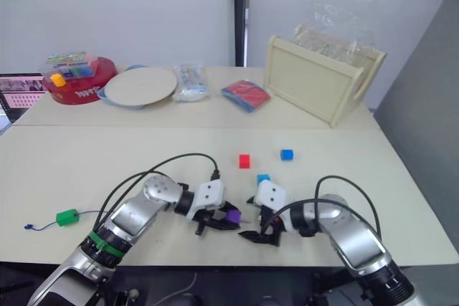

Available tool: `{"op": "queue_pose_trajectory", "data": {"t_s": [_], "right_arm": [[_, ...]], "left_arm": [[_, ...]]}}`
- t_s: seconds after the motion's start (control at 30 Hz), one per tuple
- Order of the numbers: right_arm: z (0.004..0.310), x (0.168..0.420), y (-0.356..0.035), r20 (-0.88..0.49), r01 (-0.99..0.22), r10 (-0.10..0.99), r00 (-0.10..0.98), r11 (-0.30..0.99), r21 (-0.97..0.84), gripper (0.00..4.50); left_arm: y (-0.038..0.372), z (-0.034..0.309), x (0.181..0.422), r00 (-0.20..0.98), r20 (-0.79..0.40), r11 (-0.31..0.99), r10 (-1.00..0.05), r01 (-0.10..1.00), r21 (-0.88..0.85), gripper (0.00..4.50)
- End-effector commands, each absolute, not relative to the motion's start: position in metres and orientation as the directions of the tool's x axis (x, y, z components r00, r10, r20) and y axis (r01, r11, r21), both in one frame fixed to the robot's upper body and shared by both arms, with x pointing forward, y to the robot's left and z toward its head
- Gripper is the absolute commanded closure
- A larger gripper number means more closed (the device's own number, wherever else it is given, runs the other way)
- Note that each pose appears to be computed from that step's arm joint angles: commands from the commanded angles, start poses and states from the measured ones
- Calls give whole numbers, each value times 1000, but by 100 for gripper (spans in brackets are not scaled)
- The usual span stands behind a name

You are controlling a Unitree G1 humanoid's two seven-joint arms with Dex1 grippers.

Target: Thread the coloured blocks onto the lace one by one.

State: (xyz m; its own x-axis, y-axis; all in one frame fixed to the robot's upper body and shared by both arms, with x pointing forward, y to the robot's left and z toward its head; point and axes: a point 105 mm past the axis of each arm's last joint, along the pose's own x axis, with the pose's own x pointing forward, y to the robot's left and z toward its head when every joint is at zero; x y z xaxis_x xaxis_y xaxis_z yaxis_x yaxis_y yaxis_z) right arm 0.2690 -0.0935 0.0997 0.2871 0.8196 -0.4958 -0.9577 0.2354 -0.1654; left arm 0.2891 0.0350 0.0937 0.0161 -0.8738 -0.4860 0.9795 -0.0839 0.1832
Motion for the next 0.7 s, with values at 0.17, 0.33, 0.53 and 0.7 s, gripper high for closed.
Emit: {"op": "queue_pose_trajectory", "data": {"t_s": [0.17, 0.33, 0.53, 0.7], "right_arm": [[107, 269, -91, -492, -958, 825, 278, 197, -209, 251], [107, 269, -89, -491, -959, 828, 272, 191, -209, 418], [107, 269, -88, -491, -959, 829, 269, 185, -213, 450], [109, 270, -89, -492, -960, 830, 264, 176, -217, 450]], "left_arm": [[35, 95, 287, 3, -496, -109, -868, 974, 197, 329], [35, 95, 287, 1, -497, -110, -868, 975, 194, 329], [38, 96, 284, -10, -502, -119, -865, 975, 186, 329], [44, 97, 284, 2, -514, -108, -858, 977, 184, 329]]}}
